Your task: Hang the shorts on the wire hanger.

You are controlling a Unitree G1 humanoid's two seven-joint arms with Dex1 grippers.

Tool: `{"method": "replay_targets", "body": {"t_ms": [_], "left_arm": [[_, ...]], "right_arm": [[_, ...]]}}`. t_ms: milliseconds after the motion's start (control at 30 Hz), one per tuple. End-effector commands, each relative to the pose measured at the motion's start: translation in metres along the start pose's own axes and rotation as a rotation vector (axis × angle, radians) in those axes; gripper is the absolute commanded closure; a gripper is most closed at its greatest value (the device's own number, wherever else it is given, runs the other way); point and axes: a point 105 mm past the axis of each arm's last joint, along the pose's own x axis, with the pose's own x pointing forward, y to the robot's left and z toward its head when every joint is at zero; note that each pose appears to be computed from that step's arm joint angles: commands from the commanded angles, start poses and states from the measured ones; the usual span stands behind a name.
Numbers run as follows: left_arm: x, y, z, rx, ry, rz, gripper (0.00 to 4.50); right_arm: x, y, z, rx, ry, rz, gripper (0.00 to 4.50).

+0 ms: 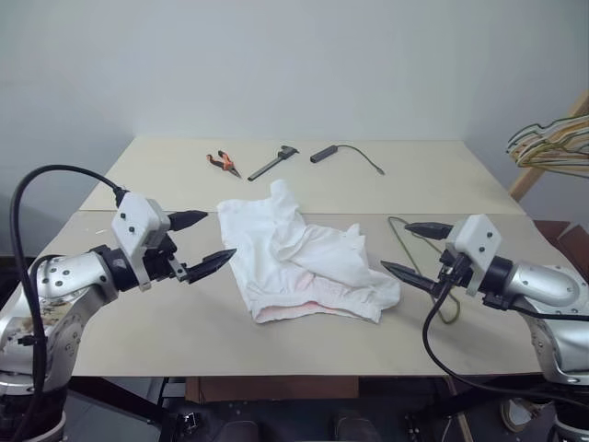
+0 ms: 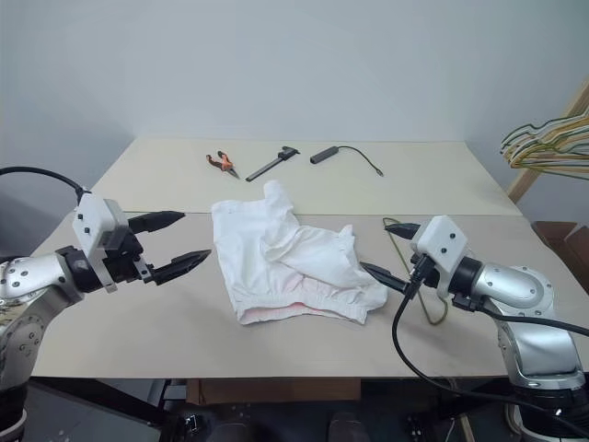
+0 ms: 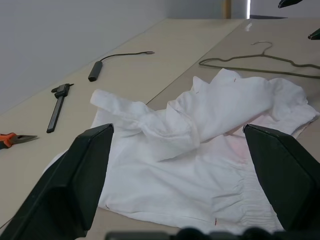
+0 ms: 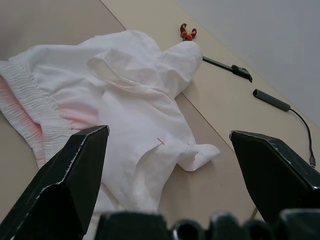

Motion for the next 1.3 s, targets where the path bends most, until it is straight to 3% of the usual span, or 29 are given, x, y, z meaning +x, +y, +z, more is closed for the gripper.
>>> {"method": "replay_targets", "body": {"t_ms": [33,300,600,700,900,1033,1300], "left_arm": [[-0.003,0.002,0.013,0.034,-0.058,0.004,0.0],[-0.002,0.001,0.013,0.026,-0.057,0.007,0.0],[-0.001,0.0,0.016,0.006,-0.093,0.019,0.0],[0.0,-0.003,0.014,0.0,-0.091,0.016,0.0],[0.004,-0.003,0.017,0.005,-0.1,0.003,0.0],[0.004,-0.002,0.019,0.009,-0.101,0.004,0.0],[0.004,-0.006,0.018,0.004,-0.105,0.011,0.0]], "right_arm": [[-0.003,-0.006,0.014,-0.042,-0.038,-0.018,0.02],[0.0,-0.005,0.016,-0.059,-0.039,-0.008,0.02],[0.016,0.046,0.017,-0.241,0.114,0.214,0.02],[0.019,0.065,0.009,-0.285,0.166,0.285,0.02],[0.03,0.082,-0.048,-0.389,0.431,0.376,0.02],[0.039,0.074,-0.07,-0.441,0.52,0.347,0.87],[0.049,0.045,-0.072,-0.585,0.551,0.321,3.66]]}}
